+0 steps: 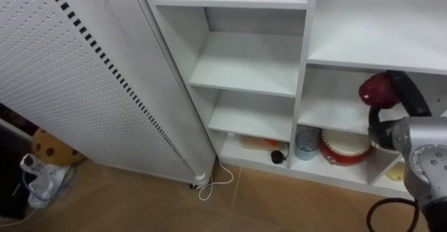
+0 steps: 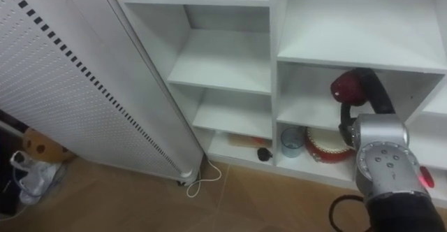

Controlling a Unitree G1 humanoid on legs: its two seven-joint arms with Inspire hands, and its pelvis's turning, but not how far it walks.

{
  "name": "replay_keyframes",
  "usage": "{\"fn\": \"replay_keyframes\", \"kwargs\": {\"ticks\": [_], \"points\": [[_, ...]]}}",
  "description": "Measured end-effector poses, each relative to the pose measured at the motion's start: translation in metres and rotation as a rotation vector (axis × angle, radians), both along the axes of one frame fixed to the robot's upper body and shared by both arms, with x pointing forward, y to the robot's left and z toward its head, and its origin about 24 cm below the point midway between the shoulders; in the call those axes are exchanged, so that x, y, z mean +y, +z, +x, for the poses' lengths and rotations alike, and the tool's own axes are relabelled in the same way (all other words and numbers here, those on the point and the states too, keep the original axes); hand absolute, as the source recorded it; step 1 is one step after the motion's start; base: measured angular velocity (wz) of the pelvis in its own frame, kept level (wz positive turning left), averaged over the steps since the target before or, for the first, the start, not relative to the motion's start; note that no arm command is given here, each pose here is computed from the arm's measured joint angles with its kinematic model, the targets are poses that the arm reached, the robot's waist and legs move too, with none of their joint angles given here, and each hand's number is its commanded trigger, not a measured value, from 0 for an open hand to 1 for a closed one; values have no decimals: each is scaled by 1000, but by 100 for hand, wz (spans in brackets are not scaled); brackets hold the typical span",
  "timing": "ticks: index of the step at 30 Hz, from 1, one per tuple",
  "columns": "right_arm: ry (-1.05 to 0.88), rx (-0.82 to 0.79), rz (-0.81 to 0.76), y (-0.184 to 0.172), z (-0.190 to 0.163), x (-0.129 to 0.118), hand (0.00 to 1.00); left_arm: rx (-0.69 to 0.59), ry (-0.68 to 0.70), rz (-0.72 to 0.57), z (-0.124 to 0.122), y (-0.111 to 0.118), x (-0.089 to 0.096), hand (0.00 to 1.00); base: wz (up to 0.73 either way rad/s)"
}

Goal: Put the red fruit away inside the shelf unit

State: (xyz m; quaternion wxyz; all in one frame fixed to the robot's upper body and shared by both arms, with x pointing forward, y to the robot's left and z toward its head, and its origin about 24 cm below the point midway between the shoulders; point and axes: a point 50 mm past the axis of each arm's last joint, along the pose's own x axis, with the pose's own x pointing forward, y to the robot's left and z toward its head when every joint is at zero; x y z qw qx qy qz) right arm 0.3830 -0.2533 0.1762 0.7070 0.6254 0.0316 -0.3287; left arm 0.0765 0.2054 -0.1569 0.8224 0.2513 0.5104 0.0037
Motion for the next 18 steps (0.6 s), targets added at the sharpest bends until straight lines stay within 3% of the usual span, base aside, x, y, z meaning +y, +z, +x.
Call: {"fn": "replay_keyframes", "kwargs": {"ticks": [18], "points": [[-38, -50, -8, -2, -2, -27, 0, 9, -3, -1, 0, 0, 0, 0, -1]]}}
